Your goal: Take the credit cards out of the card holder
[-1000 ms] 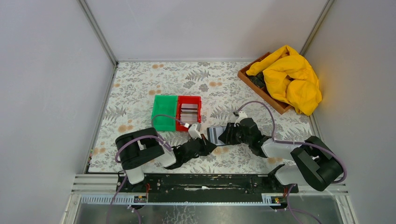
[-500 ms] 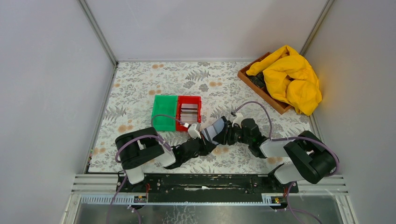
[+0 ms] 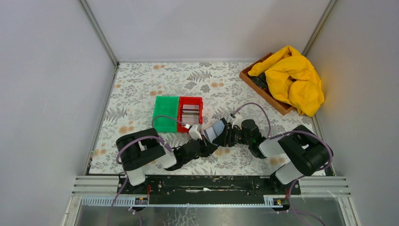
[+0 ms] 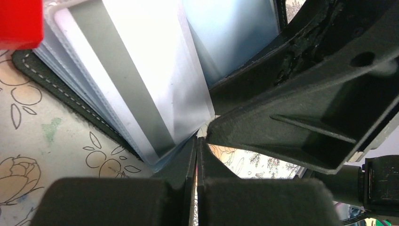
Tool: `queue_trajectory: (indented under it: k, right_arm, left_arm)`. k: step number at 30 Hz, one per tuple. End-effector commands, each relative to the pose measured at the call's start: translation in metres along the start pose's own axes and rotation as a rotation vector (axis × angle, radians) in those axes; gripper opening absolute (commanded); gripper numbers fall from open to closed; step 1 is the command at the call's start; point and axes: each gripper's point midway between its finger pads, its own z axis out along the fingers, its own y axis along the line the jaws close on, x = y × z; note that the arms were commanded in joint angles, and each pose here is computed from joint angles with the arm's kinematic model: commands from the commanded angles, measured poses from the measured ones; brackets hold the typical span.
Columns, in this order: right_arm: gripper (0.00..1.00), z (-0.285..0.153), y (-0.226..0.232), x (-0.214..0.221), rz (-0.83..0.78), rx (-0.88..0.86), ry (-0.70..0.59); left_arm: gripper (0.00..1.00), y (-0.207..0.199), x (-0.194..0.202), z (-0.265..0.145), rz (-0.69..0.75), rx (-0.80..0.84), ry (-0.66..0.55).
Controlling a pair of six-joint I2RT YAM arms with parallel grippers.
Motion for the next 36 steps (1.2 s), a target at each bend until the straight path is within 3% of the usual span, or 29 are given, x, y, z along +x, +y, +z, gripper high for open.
queue_trajectory:
  k: [1, 9, 27, 36]
  right_arm:
    - [0.36, 0.006, 0.012, 0.002, 0.018, -0.067, 0.034]
    - [0.01, 0.006, 0.011, 0.002, 0.028, -0.06, 0.027]
    - [0.0, -0.028, 0.002, -0.006, 0.016, 0.11, -0.039]
    - [0.0, -0.036, -0.005, 0.006, 0.042, 0.132, -0.033]
  left_arm:
    - [0.0, 0.021, 0.001, -0.001, 0.02, -0.055, -0.003]
    - [0.0, 0.021, 0.001, -0.003, 0.017, -0.051, -0.002]
    - [0.06, -0.002, -0.037, -0.055, 0.037, -0.031, -0.082]
    - [0.07, 0.001, -0.038, -0.052, 0.054, -0.056, -0.085]
